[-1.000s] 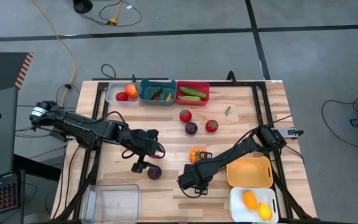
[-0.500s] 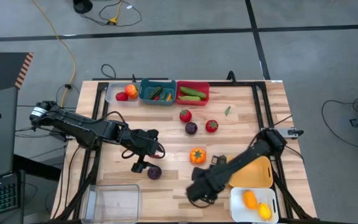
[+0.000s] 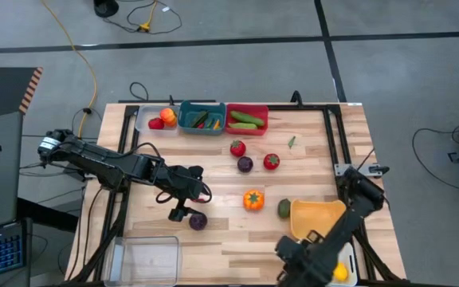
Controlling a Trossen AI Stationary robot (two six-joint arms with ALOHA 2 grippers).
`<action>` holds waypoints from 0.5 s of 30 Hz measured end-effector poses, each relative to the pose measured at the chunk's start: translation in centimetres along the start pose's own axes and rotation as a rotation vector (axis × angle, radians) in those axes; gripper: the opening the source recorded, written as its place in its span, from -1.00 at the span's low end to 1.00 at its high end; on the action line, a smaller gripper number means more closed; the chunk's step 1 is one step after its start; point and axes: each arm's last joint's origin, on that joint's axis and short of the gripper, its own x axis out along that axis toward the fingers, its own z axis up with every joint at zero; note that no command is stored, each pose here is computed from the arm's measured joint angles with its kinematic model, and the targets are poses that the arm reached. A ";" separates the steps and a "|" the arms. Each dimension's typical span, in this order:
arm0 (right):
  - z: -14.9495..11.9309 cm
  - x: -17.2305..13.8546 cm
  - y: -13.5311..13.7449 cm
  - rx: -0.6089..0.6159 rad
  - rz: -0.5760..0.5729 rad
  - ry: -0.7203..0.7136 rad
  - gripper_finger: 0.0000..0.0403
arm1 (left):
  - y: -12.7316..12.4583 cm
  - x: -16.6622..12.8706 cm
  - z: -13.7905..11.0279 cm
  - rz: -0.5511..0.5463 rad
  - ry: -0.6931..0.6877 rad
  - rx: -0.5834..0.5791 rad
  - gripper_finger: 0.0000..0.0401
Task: Sort produce into baskets
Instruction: Put the lemon into the white bin
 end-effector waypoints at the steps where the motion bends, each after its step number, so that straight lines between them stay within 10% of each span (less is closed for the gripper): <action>1: -0.6 0.0 0.0 0.024 0.000 -0.001 0.14 | 0.0 0.0 0.0 0.000 0.000 0.000 0.57; 15: -5.7 -0.1 0.0 0.083 0.013 0.007 0.14 | 0.0 0.0 0.0 0.000 0.000 -0.009 0.57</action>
